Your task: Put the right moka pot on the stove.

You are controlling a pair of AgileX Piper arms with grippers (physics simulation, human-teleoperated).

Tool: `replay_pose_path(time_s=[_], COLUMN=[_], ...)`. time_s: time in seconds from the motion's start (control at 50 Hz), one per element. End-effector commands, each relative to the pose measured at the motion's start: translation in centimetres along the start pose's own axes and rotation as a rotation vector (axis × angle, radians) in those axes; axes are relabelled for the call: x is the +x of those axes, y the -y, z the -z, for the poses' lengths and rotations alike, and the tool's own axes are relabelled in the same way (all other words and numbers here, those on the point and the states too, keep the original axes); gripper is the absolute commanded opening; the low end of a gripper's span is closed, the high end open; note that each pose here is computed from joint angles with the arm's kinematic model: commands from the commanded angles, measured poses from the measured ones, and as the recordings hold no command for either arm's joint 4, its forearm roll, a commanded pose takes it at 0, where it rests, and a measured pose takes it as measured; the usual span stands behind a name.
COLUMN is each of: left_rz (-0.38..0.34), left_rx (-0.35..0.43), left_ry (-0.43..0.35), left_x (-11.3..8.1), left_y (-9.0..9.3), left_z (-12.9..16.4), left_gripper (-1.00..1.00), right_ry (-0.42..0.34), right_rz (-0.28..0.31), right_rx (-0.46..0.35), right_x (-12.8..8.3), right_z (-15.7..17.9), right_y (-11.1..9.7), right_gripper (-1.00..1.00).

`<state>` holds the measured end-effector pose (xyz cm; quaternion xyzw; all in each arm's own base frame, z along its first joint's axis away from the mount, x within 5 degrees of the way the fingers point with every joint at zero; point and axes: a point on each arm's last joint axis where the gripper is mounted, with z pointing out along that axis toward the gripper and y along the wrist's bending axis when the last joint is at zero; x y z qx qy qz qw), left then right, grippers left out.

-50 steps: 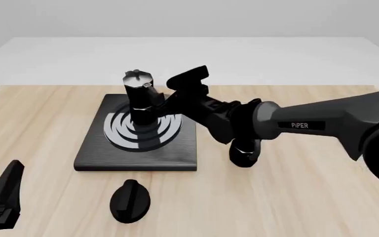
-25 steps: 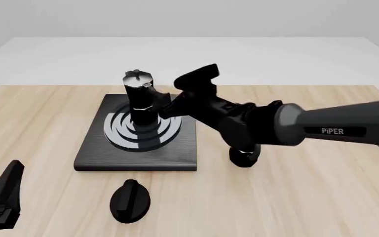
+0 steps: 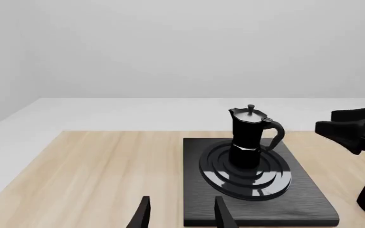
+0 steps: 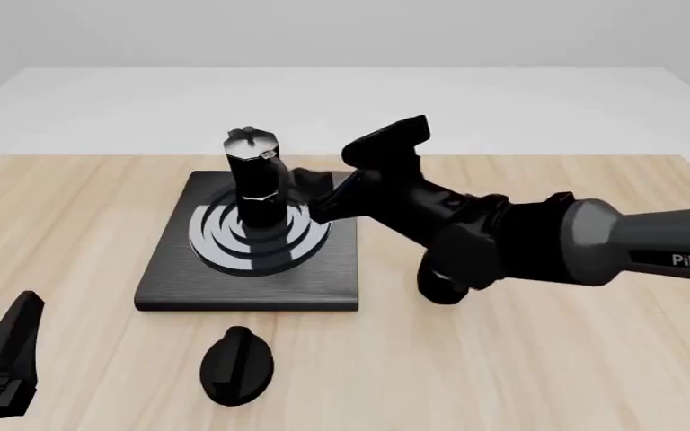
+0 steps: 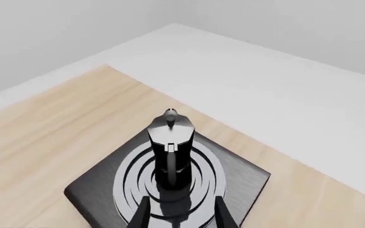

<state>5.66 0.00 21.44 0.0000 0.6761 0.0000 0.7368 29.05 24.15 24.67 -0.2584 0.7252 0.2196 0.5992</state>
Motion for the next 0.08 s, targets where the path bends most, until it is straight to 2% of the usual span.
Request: replay_pose_path(time_s=[0.02,0.08], left_rz=[0.000,0.000], left_rx=[0.000,0.000], left_ry=[0.000,0.000], left_x=[0.00,0.00], left_y=[0.00,0.00], left_z=[0.00,0.00], left_gripper=[1.00,1.00], right_ry=[0.022,0.029], right_rz=[-0.004,-0.007], right_rx=[0.021,0.028], right_x=[-0.31,-0.10], right_z=[2.57,3.43], right_y=[0.78,0.97], right_gripper=[1.00,1.00])
